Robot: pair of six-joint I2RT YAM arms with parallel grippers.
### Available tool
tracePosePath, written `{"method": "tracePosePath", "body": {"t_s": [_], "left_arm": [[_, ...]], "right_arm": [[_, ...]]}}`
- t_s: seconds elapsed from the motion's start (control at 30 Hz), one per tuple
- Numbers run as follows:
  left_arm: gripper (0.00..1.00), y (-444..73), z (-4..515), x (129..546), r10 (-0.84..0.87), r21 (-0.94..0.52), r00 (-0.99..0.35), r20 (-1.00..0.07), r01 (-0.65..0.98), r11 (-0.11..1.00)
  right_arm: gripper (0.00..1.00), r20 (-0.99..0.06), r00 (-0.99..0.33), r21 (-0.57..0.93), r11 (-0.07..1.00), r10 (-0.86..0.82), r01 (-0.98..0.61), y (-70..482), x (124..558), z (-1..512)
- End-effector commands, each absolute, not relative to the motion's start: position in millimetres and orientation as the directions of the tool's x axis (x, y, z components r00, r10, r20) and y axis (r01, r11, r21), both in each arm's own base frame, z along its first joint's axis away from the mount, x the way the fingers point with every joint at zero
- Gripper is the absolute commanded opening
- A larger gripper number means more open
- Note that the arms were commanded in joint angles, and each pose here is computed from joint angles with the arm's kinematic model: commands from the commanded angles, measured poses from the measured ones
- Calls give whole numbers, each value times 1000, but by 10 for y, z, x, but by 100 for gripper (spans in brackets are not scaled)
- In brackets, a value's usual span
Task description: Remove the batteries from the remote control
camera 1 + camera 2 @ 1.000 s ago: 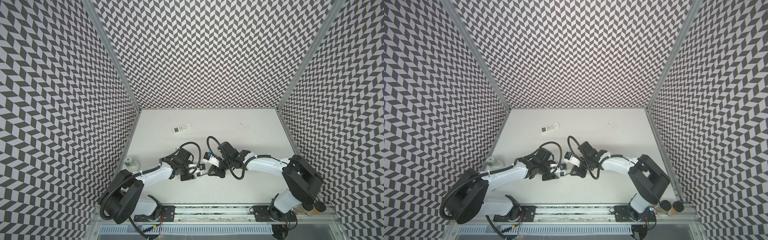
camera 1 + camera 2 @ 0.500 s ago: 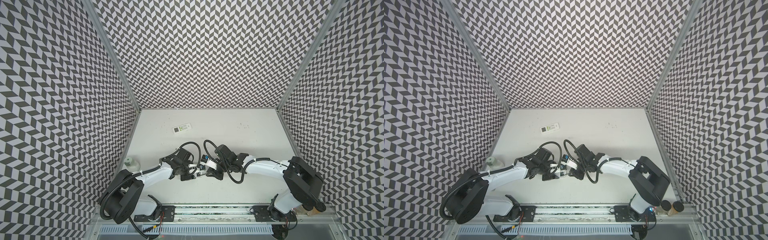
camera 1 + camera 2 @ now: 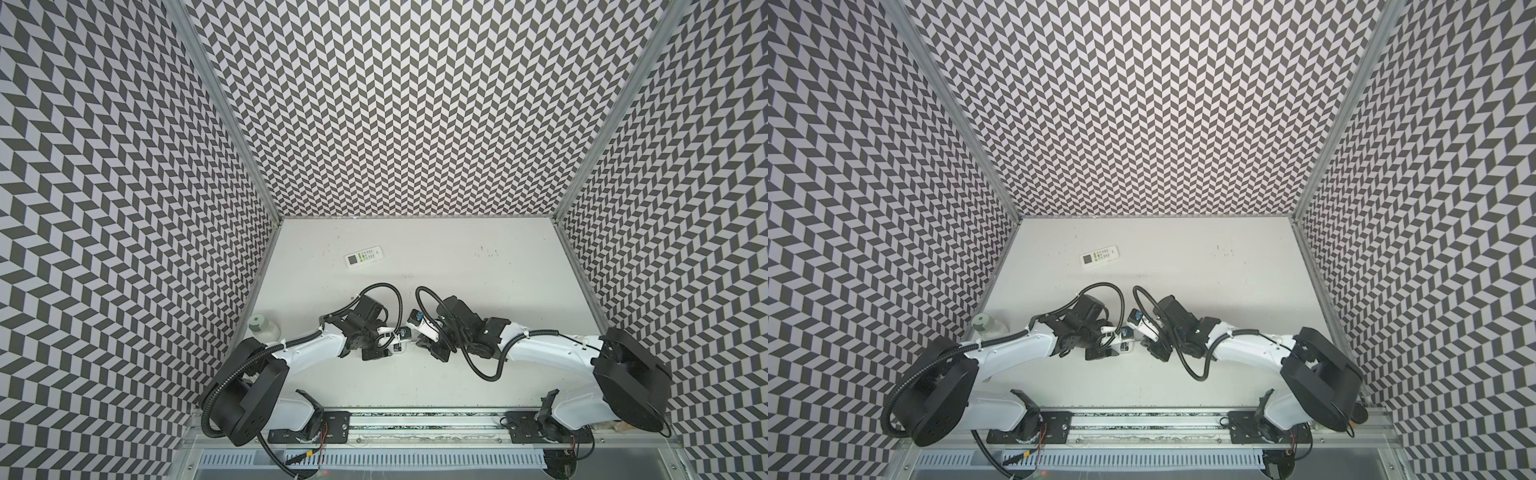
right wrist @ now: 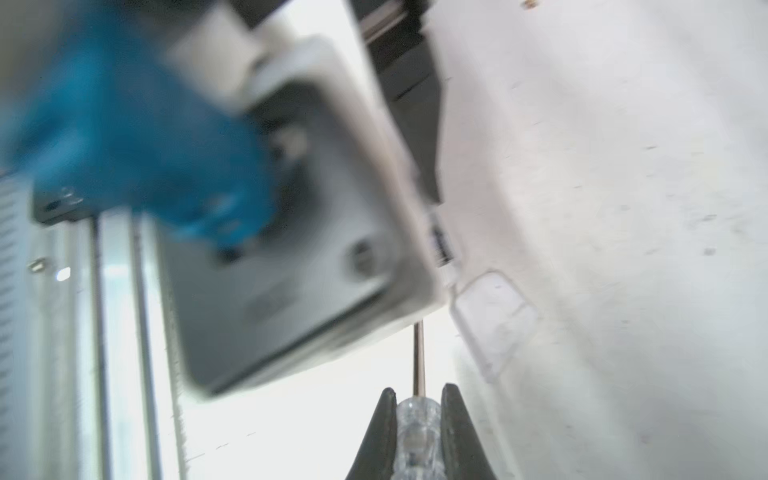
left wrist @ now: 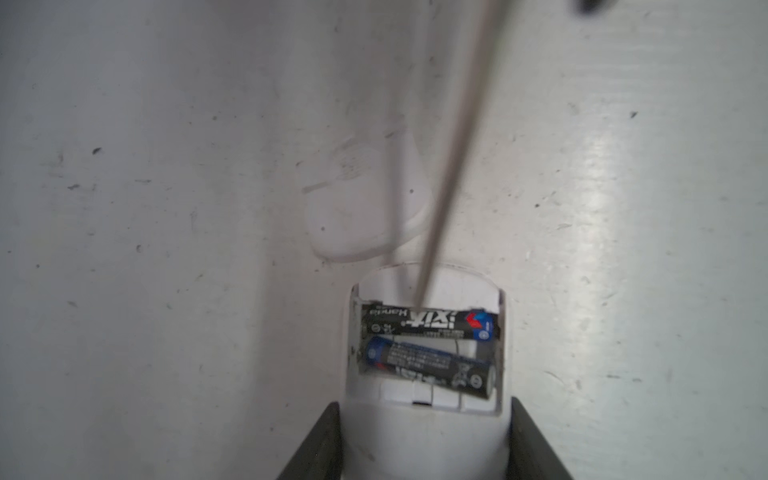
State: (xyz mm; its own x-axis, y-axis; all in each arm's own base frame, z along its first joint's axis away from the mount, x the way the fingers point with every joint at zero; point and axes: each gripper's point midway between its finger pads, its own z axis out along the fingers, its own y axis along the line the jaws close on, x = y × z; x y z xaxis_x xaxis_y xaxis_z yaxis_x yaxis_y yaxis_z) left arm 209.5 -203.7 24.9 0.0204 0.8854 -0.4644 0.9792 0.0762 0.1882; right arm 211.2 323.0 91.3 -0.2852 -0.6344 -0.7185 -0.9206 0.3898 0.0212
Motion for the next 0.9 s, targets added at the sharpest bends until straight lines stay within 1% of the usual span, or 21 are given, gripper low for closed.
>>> {"method": "tracePosePath", "body": {"t_s": [0.0,0.17,0.23,0.33,0.47,0.57,0.77,0.87], "left_arm": [[40,-1956,104,1838,904,80,-3,-428,996,41],[40,-1957,111,1842,905,83,-3,-426,996,42],[40,-1951,100,1844,905,82,-5,-425,996,44],[40,-1950,90,1843,906,86,0,-423,996,40],[40,-1968,101,1857,904,78,-11,-428,996,49],[40,-1971,97,1850,903,79,-4,-429,996,42],[40,-1975,103,1864,904,86,-1,-427,995,41],[40,-1985,125,1866,902,80,-9,-431,996,48]], "right_arm": [[0,-821,-222,-66,473,-526,-878,3312,2423,1296],[0,-822,-225,-51,460,-524,-886,3324,2391,1290],[0,-826,-225,-29,436,-517,-899,3312,2332,1298],[0,-817,-232,29,364,-527,-931,3280,2184,1253],[0,-774,-252,133,239,-581,-962,3249,1913,1111],[0,-749,-252,173,187,-613,-967,3258,1811,1005],[0,-722,-265,219,153,-639,-964,3334,1787,883],[0,-705,-265,216,156,-658,-964,3335,1802,833]]}}
